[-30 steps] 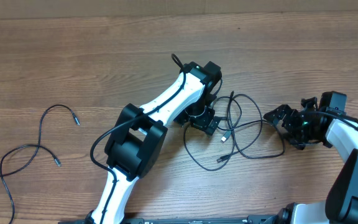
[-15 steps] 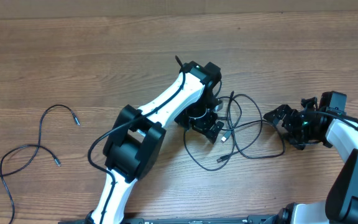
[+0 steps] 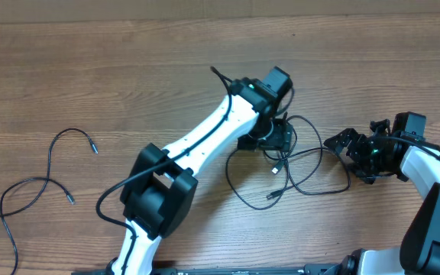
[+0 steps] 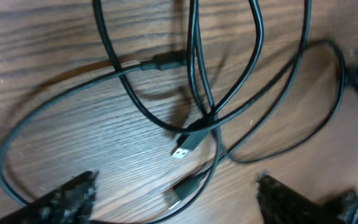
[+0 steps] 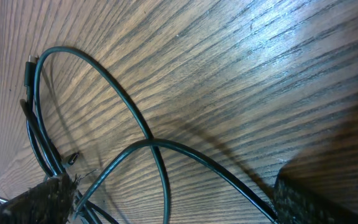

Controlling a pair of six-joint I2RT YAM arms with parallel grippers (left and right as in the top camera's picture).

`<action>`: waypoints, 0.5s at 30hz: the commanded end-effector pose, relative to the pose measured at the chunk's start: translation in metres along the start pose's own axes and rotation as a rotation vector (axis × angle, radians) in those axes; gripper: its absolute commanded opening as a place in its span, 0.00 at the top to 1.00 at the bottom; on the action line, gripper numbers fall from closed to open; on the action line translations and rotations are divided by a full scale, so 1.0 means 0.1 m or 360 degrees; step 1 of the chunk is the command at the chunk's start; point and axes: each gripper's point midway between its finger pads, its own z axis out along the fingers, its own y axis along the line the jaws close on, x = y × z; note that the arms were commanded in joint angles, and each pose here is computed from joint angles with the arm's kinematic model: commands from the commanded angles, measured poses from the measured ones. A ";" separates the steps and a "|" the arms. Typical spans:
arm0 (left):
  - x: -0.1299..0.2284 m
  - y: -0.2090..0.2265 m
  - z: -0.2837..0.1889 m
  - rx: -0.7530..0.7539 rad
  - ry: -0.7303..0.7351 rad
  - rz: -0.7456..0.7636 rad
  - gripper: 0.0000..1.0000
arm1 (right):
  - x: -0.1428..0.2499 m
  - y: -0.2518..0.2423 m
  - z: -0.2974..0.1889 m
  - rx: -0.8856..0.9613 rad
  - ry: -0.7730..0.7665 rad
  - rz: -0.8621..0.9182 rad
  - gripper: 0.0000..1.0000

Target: Untangle cables

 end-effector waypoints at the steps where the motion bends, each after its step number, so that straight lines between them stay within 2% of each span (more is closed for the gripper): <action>1: 0.01 -0.09 0.06 -0.0088 -0.0086 -0.0190 0.11 | 0.00 -0.09 0.01 0.0073 -0.0006 0.0011 0.00; 10: 0.07 -0.19 0.11 -0.0142 -0.0137 -0.0116 0.05 | 0.01 -0.10 0.01 0.0076 0.0003 0.0015 0.00; 12: 0.15 -0.19 0.12 -0.0137 -0.0068 0.0082 0.00 | 0.01 -0.10 0.01 0.0076 0.0003 0.0016 0.00; 15: 0.30 -0.11 0.12 -0.0207 0.0031 0.0313 0.02 | 0.01 -0.10 0.01 0.0076 0.0003 0.0016 0.00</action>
